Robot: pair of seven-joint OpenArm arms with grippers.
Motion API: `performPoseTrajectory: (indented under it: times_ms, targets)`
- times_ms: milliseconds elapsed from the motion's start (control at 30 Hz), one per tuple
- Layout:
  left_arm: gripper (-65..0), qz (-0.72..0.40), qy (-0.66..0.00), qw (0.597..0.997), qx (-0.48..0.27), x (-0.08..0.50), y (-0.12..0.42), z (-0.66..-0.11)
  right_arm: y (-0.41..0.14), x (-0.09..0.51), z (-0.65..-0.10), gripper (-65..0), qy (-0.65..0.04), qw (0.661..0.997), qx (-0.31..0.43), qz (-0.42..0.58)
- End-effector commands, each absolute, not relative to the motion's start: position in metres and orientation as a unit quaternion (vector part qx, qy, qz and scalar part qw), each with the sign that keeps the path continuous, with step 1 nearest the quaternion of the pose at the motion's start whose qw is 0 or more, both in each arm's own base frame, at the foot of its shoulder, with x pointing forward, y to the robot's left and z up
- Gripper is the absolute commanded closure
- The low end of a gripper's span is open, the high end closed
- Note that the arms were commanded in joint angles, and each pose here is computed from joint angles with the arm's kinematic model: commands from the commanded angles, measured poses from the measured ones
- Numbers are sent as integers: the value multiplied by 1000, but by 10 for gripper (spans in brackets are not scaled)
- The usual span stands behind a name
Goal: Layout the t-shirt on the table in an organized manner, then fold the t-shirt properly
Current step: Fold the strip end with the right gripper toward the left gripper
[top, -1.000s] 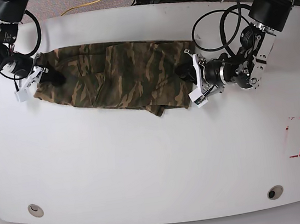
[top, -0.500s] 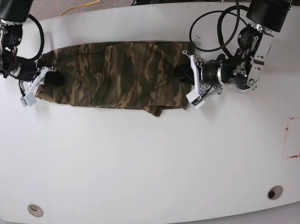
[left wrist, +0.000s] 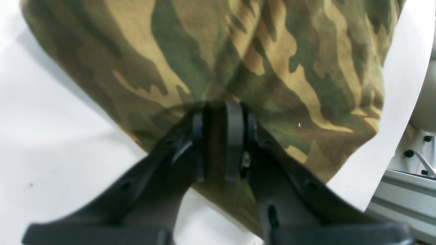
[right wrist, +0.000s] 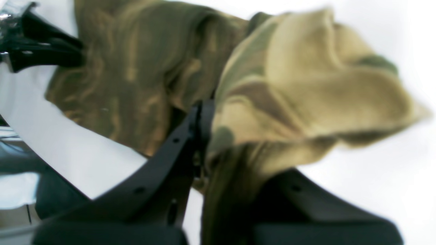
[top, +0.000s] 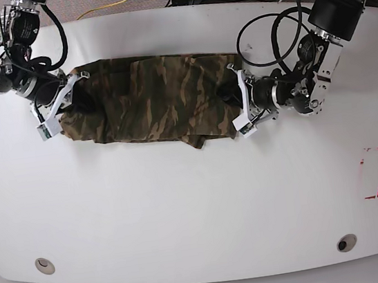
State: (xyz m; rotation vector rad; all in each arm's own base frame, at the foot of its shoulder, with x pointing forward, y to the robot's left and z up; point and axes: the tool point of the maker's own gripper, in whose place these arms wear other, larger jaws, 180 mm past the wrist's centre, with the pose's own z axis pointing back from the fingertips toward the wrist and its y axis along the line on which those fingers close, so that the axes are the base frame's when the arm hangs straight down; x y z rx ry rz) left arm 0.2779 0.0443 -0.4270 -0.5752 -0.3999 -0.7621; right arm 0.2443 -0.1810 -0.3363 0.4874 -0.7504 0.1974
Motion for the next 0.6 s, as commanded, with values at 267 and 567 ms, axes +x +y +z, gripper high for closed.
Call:
performPoseTrajectory:
  times_ms: [267, 567]
  targets:
    - [-74, -382, -135, 890, -211, 264, 68, -451, -128, 252, -298, 0, -382, 862, 315, 108]
    - [-74, -382, -139, 886, -222, 264, 55, -450, -81, 265, -285, 0, -380, 838, 373, 117]
